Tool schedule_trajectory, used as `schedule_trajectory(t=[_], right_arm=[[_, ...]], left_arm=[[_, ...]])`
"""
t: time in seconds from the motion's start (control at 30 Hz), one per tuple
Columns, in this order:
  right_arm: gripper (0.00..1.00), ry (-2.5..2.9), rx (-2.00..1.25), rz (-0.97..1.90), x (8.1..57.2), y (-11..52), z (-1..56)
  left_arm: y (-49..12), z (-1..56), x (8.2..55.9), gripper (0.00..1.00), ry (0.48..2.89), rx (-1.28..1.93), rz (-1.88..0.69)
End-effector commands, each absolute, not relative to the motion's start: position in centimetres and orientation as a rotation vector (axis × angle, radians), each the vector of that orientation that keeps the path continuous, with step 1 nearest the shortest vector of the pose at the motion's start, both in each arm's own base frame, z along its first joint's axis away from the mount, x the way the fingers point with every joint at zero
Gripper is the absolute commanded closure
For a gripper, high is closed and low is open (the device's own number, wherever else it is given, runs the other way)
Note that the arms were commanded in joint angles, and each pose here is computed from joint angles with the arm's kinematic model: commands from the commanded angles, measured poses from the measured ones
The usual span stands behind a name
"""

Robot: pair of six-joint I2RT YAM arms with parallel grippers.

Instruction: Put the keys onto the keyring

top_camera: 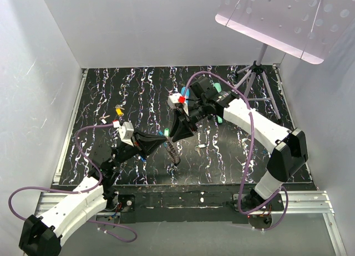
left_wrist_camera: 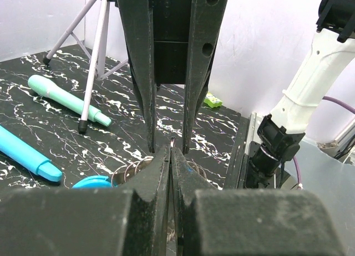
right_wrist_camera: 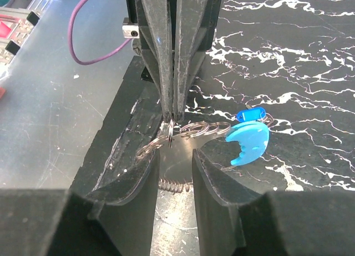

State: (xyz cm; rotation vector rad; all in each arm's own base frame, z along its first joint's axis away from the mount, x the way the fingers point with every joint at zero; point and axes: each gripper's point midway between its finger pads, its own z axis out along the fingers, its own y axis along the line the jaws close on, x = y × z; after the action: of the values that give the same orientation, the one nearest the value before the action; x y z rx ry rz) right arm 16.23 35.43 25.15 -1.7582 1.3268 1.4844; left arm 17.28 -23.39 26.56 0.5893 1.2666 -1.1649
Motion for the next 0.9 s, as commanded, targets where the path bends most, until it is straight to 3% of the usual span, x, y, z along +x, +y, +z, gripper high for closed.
schedule_trajectory(t=[0.0, 0.3, 0.43, 0.7, 0.8, 0.87], right_arm=[[0.63, 1.253, -1.744, 1.522, 15.3, 35.7, 27.2], [0.73, 1.258, -1.758, 1.540, 14.6, 36.1, 26.8], [0.98, 1.258, -1.761, 1.534, 14.6, 36.2, 26.9], [0.99, 1.294, -1.801, 1.395, 15.3, 35.9, 26.5], [0.99, 1.287, -1.828, 1.303, 15.8, 35.6, 26.7], [0.99, 1.274, -1.868, 1.210, 16.2, 35.3, 26.6]], left_arm=[[-23.1, 28.0, 17.4, 1.00, 1.217, 0.564, -1.156], [-23.1, 27.9, 17.6, 1.00, 1.223, 0.557, -1.149], [-23.0, 27.8, 17.6, 1.00, 1.227, 0.558, -1.147], [-23.1, 27.0, 17.5, 0.98, 1.288, 0.590, -1.133], [-22.4, 27.4, 17.4, 0.59, 1.328, 0.582, -1.085], [-21.5, 27.9, 17.2, 0.42, 1.349, 0.581, -1.033]])
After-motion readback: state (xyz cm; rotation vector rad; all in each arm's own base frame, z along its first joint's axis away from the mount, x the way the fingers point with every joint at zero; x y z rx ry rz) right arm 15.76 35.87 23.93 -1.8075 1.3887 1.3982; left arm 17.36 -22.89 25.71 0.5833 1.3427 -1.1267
